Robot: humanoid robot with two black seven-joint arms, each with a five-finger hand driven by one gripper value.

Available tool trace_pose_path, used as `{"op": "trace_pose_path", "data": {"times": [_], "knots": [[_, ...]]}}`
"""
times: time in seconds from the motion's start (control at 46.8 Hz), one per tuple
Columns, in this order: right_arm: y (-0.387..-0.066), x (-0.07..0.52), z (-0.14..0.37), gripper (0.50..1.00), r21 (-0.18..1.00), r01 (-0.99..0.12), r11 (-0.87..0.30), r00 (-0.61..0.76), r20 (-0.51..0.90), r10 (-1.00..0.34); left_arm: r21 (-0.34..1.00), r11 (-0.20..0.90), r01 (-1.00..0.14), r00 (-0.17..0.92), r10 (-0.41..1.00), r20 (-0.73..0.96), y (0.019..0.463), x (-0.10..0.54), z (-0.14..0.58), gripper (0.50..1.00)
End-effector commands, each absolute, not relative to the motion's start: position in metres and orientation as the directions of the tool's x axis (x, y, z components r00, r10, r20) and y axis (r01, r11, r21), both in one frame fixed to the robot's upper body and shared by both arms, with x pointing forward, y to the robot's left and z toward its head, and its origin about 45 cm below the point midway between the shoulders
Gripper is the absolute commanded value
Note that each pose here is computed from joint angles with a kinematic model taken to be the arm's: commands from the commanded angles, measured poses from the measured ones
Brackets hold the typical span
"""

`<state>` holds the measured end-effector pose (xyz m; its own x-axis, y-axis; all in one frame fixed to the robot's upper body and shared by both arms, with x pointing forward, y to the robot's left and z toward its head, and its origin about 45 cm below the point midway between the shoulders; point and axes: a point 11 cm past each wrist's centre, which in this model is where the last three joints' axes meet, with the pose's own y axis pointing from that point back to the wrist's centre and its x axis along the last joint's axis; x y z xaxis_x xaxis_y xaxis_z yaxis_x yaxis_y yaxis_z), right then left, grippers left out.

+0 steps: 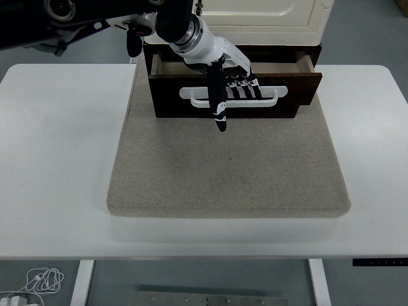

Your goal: Open the drawer under the combination cabinet

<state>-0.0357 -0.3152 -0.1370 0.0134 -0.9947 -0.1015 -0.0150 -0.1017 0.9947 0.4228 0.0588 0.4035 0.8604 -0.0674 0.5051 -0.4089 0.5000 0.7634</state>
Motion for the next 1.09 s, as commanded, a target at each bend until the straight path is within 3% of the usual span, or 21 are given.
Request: {"op": "trace_pose_path", "data": {"times": [0.0,1.068], "knots": [[-0.315,-0.036,-0.137,0.926,0.995,-0.015,-0.102,0.013,-0.101,-0.995,0.766,0.502,-0.402,0.862,-0.074,0.501,0.058,0.421,0.403,1.000],[-0.315,-0.036,-0.137,0.926,0.995,-0.015,-0.102,0.013,-0.101,-0.995,0.751,0.530,-0.394,0.861,-0.073,0.503,0.056,0.419,0.414,1.000]]}}
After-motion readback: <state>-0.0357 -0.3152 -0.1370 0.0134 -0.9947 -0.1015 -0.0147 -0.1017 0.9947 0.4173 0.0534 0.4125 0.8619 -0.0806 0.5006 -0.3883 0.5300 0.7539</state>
